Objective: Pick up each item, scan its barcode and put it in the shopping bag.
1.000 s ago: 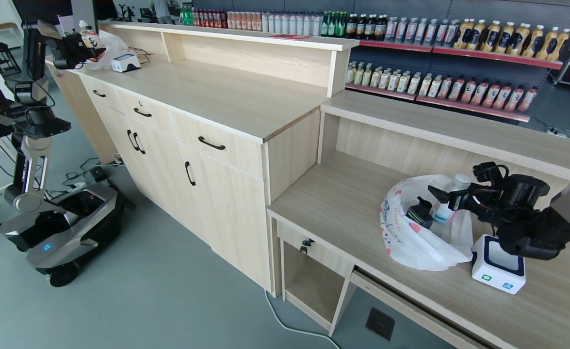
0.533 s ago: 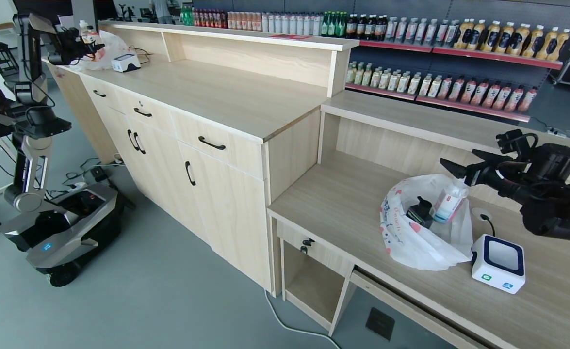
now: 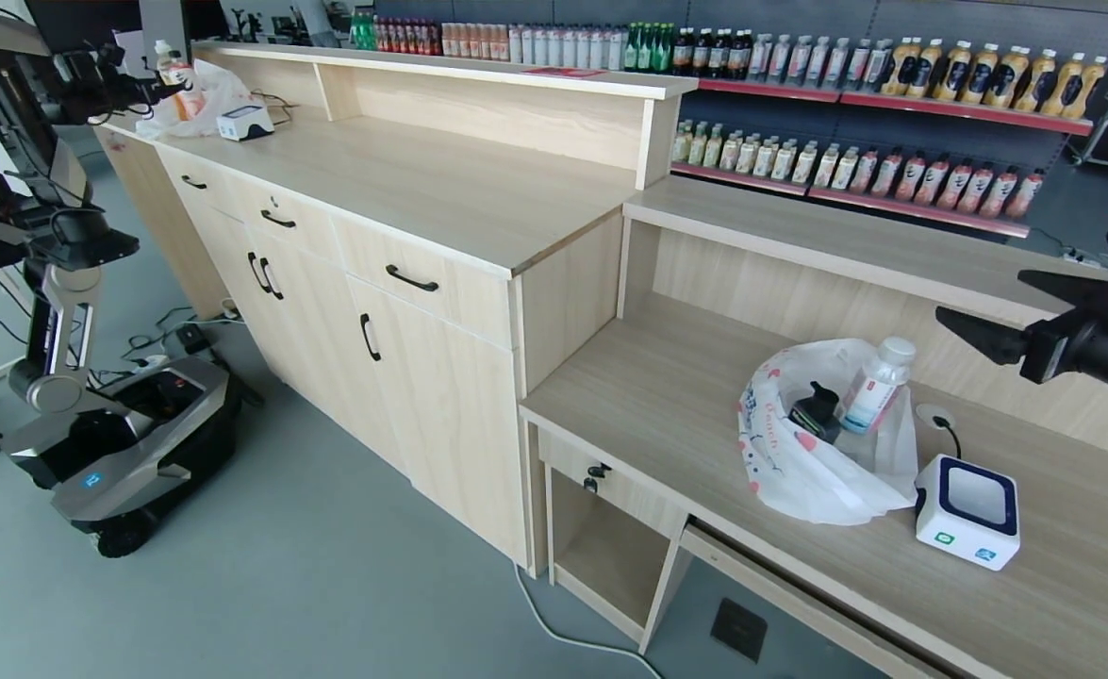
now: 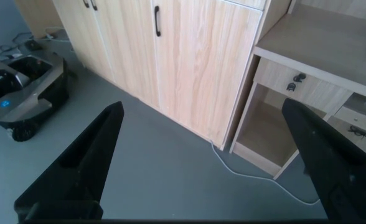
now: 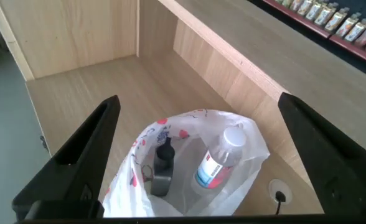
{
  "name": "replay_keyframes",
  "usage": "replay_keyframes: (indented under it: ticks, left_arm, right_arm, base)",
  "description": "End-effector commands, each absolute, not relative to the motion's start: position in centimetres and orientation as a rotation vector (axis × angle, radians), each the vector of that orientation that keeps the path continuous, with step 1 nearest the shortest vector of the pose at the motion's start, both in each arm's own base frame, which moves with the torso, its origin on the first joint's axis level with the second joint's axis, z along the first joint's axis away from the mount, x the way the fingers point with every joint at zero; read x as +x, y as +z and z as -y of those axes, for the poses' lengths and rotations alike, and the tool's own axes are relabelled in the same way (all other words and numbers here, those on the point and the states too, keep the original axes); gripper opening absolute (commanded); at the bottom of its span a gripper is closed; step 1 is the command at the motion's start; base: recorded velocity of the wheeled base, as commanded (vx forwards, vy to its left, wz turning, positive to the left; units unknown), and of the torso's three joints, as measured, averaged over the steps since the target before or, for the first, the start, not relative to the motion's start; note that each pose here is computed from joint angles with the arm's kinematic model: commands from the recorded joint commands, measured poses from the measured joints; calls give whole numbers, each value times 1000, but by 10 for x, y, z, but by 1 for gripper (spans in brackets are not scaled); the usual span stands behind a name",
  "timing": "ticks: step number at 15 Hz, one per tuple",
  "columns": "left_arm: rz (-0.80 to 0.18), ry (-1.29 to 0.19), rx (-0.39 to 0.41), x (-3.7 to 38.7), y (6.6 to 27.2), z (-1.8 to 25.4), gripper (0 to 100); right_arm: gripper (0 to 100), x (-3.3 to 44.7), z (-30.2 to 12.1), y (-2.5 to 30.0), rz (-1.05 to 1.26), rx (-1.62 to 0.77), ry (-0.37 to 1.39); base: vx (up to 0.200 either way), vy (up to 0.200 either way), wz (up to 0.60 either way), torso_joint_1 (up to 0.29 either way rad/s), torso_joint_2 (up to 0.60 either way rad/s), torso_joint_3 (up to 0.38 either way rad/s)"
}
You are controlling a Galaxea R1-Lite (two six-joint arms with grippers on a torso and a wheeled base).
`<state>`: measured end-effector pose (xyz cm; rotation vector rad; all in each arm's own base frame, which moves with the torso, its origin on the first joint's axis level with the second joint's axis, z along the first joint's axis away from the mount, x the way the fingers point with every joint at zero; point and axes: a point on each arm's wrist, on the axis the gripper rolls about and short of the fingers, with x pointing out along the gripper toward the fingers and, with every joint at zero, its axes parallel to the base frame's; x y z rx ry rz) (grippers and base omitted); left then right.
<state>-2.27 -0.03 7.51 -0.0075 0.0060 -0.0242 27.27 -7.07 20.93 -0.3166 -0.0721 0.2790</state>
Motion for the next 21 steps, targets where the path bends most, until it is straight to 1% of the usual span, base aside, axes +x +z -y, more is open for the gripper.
replay_keyframes:
  ticks: [1,3,5,6,10,11,12,14,15,16,17,18,20,21]
  left_arm:
    - [-6,-25,-8,-23,75,0,100]
    - [-5,-25,-8,-23,75,0,100]
    - [-6,-25,-8,-23,75,0,100]
    - [-6,-25,-8,-23,75,0,100]
    - [-6,-25,-8,-23,75,0,100]
    - [-6,-25,-8,-23,75,0,100]
    - [-6,-25,-8,-23,75,0,100]
    - [-6,-25,-8,-23,75,0,100]
    - [-6,-25,-8,-23,75,0,100]
    - [-6,-25,-8,-23,75,0,100]
    - [-6,-25,-8,-23,75,0,100]
    - [-5,-25,-8,-23,75,0,100]
    - [-6,-25,-8,-23,75,0,100]
    - [-6,-25,-8,-23,75,0,100]
  right_arm:
    - [100,205,49,228,129,-382,265]
    - [100,181,43,234,146,-395,242]
    - [100,165,41,241,106,-374,96]
    - [100,152,39,241,44,-335,5]
    - [100,94,25,229,-154,-258,-188]
    - [100,79,19,222,-180,-228,-206]
    - [100,66,14,213,-166,-165,-188]
    - [100,44,6,192,-128,-69,-131]
    - [100,30,4,176,-108,-76,-118]
    - [100,24,3,169,-97,-80,-112]
    - [100,9,1,140,-83,-106,-92]
    - [100,0,0,121,-69,-116,-74]
    - [100,-9,-1,91,-39,-115,-70]
    - [100,-15,-1,85,-27,-96,-119]
  base:
    - [0,0,-600,2,2,-2]
    - [0,0,-600,0,2,2]
    - [0,0,-600,5,5,0]
    - [0,0,-600,-2,2,2]
    - [0,0,-600,2,1,2]
    - [0,0,-600,-2,2,2]
    - [0,0,-600,-2,-2,2]
    - [0,0,0,0,0,0]
    - [0,0,0,0,0,0]
    - [0,0,0,0,0,0]
    - [0,0,0,0,0,0]
    - [0,0,0,0,0,0]
    - [0,0,0,0,0,0]
    - [0,0,0,0,0,0]
